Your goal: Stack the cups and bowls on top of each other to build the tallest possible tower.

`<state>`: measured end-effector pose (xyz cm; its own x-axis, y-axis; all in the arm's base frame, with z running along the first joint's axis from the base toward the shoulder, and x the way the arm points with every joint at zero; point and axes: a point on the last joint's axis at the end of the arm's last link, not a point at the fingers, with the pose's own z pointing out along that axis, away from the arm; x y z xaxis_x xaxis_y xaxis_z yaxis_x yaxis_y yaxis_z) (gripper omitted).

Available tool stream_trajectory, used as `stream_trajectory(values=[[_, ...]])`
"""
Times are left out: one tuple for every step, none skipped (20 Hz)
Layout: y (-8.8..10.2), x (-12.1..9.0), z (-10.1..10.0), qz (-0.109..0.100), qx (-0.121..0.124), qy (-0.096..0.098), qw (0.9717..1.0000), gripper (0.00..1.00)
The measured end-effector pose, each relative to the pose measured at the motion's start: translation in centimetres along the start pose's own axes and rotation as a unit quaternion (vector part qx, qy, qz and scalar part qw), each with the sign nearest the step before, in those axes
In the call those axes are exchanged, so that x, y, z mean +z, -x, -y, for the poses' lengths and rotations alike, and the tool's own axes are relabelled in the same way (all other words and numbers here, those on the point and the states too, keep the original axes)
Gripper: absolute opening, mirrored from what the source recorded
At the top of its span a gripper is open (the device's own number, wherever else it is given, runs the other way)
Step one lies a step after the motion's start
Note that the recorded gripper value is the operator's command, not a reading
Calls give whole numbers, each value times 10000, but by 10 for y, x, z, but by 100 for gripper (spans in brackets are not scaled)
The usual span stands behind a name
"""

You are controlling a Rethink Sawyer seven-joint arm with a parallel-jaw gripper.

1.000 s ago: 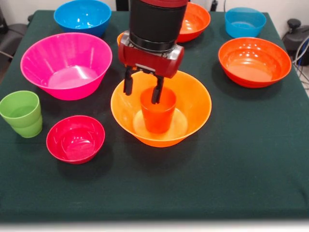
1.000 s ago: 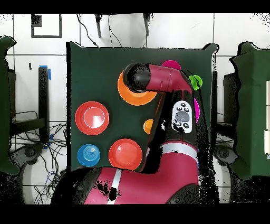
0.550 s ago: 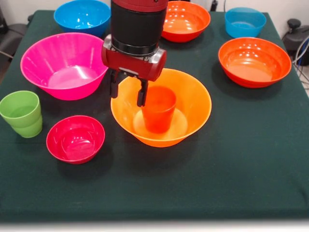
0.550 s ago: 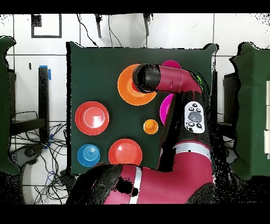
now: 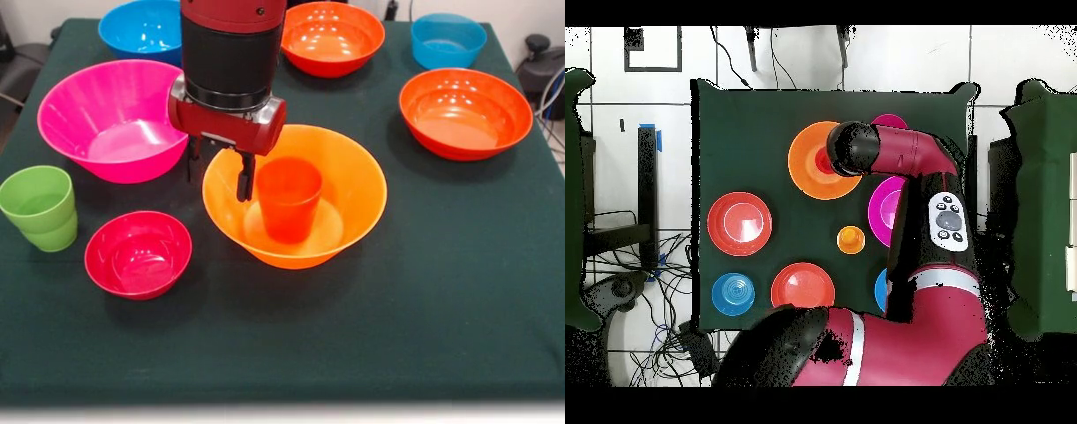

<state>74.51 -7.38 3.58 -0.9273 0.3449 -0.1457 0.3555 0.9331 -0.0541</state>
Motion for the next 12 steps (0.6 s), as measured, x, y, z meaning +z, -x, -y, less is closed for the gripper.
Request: stream_trajectory(values=[[0,1,0,1,-11,12,10000,100],[0,1,0,5,-23,25,10000,100],[0,2,-1,5,-37,35,10000,100],[0,2,-2,9,-59,47,10000,100],[0,3,-3,10,-79,53,10000,100],[-1,3,-5,12,-102,58,9999,100],[-1,3,-6,13,-114,60,9999,100],[-1,3,-7,14,-130,66,9999,100],[-2,3,-8,11,-144,72,9999,100],[-2,3,-9,-2,-152,79,9999,100],[-3,3,-10,-20,-156,82,9998,100],[-3,2,-10,-31,-160,83,9998,100]])
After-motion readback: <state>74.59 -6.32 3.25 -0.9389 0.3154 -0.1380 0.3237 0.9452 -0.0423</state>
